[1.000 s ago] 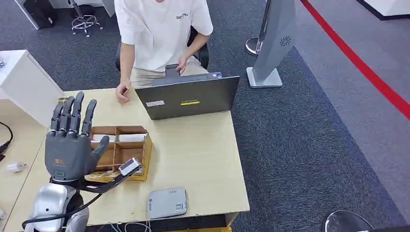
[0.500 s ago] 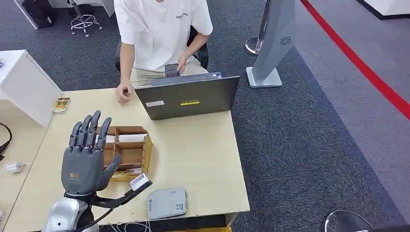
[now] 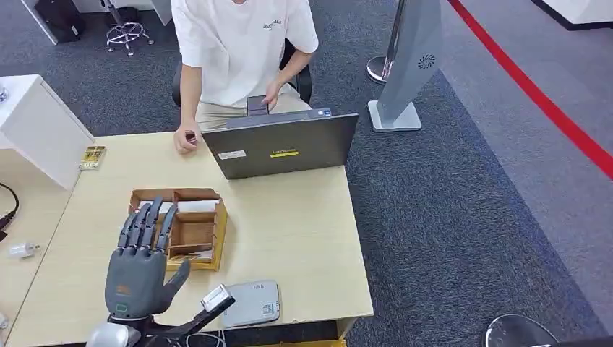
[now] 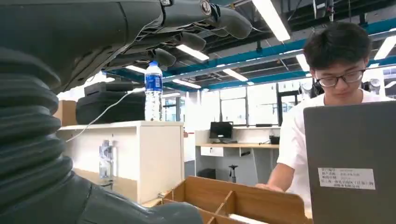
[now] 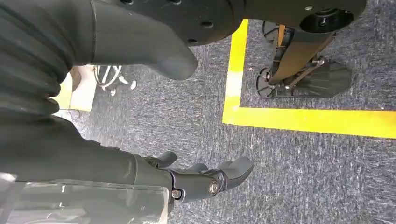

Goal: Pass the card to the sensor for recognition and then transmit it.

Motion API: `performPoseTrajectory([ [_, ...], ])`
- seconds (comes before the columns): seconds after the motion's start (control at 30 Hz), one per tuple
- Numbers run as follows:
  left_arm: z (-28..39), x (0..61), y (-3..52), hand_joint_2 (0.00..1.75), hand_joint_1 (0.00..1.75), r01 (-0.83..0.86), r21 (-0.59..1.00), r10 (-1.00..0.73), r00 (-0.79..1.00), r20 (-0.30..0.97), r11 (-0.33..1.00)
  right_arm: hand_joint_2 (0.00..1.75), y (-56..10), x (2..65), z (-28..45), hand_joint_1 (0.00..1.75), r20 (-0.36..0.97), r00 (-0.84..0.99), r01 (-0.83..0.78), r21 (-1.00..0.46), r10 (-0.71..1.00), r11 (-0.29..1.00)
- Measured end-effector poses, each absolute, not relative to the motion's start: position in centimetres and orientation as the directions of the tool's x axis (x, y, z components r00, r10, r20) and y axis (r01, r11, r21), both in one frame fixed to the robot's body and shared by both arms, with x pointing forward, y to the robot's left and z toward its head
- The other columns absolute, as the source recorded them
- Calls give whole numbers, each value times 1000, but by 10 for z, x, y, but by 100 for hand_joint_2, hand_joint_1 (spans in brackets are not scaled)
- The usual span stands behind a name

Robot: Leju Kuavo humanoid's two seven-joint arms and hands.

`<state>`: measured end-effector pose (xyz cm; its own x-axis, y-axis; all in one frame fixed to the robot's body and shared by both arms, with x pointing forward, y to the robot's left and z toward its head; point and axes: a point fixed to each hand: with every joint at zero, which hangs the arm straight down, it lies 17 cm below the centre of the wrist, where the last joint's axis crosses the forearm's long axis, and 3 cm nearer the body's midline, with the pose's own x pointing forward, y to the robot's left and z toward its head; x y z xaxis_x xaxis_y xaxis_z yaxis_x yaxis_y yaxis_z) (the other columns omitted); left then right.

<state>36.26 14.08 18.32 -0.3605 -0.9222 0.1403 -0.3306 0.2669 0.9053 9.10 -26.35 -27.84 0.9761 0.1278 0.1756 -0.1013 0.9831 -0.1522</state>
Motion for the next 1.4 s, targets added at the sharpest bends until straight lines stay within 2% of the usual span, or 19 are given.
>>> performPoseTrajectory([
  [1.4,164,364,154,175,0,-276,922,-937,-295,186,270,175,-260,89,-278,0,170,974,-127,-152,152,980],
])
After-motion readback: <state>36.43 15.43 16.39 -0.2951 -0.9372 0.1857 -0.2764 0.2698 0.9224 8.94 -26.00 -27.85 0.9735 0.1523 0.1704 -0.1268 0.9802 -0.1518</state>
